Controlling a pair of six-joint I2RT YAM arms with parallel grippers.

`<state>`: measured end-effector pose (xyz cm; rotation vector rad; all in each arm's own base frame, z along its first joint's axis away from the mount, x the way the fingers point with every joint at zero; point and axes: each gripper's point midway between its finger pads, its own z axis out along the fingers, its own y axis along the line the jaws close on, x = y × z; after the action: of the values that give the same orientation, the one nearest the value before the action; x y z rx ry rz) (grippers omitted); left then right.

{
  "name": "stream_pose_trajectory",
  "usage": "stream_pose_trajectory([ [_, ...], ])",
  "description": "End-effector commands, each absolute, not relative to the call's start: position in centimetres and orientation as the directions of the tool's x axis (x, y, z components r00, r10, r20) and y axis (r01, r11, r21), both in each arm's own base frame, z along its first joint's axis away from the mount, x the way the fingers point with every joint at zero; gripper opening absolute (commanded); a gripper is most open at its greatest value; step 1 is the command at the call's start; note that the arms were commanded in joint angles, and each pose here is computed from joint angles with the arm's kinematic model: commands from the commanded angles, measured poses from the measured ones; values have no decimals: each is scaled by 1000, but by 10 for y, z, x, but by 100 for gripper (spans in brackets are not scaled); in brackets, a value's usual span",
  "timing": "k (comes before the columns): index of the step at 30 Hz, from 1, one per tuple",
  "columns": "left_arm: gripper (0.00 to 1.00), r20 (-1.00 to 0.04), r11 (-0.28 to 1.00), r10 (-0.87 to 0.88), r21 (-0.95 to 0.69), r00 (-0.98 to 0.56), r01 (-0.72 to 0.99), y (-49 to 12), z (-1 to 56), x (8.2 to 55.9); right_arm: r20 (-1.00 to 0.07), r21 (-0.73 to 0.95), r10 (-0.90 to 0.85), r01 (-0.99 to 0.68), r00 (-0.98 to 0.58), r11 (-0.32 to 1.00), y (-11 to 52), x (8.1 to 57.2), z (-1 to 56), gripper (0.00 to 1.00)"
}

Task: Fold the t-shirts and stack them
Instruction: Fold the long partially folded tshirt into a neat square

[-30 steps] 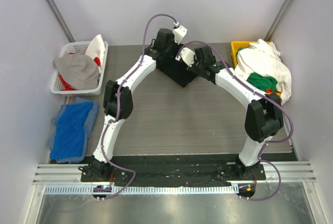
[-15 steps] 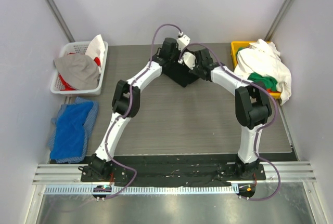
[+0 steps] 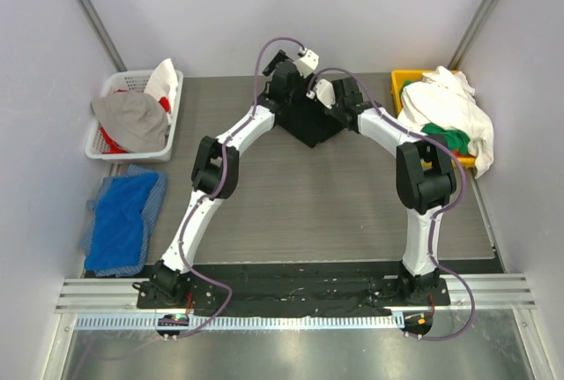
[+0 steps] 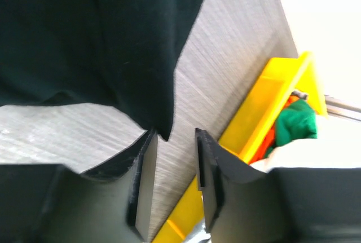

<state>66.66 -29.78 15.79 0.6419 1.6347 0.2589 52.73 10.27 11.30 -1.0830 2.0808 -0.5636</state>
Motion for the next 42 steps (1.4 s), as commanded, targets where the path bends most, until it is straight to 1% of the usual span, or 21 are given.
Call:
stream_pose_trajectory([
  [1,100,-872,861,487,488,45,144,-289,215,673,-435,-710,-810,-404,-394,577,97,550,145,43],
  [2,100,-876,867,481,483,42,124,-284,223,671,-431,-714,-809,-397,-400,577,95,552,145,44],
  [5,100,-870,862,493,489,7,136,-279,220,661,-444,-714,-802,-384,-400,586,95,553,150,45],
  [7,100,-869,860,494,485,-20,160,-277,218,654,-462,-707,-793,-375,-397,600,96,553,154,45],
  [8,100,-865,857,499,484,-50,177,-275,208,649,-474,-700,-789,-376,-391,607,99,553,156,46],
  [9,100,-867,857,496,478,-54,190,-273,221,641,-482,-701,-784,-365,-392,613,98,553,160,47],
  [10,100,-868,858,493,472,-66,199,-271,220,637,-484,-701,-784,-364,-389,613,99,554,162,47],
  [11,100,-860,854,501,472,-100,221,-270,204,630,-470,-716,-783,-344,-407,608,94,554,162,47],
  [12,100,-867,859,490,464,-88,218,-266,220,624,-473,-728,-781,-320,-408,607,91,559,167,47],
  [13,100,-867,859,490,461,-95,224,-265,218,620,-452,-736,-785,-319,-425,597,89,564,158,47],
  [14,100,-859,852,500,465,-110,241,-264,210,615,-455,-746,-777,-290,-435,599,86,569,163,47],
  [15,100,-859,850,500,464,-108,249,-264,214,611,-454,-747,-771,-280,-447,603,82,573,161,47],
  [16,100,-859,850,499,460,-112,259,-263,213,609,-441,-747,-770,-287,-460,600,80,577,150,47],
  [18,100,-854,843,505,458,-124,281,-264,207,605,-443,-750,-762,-271,-472,604,75,583,148,47],
  [22,100,-850,833,509,446,-137,326,-272,199,605,-411,-756,-761,-279,-502,593,71,588,129,47],
  [28,100,-846,828,504,418,-173,373,-281,184,608,-391,-767,-747,-259,-538,587,56,577,127,47],
  [31,100,-850,818,497,391,-175,423,-292,178,606,-392,-772,-738,-241,-549,589,51,568,131,47],
  [35,100,-831,788,515,361,-211,499,-303,155,602,-372,-782,-728,-227,-576,580,43,558,131,47],
  [39,100,-825,761,522,336,-216,555,-314,141,598,-413,-761,-714,-216,-566,611,44,548,140,47],
  [40,100,-829,759,519,335,-208,558,-317,146,599,-428,-758,-710,-206,-559,619,44,545,149,47],
  [42,100,-810,745,537,323,-236,584,-319,128,597,-438,-742,-704,-218,-559,634,45,538,149,47],
])
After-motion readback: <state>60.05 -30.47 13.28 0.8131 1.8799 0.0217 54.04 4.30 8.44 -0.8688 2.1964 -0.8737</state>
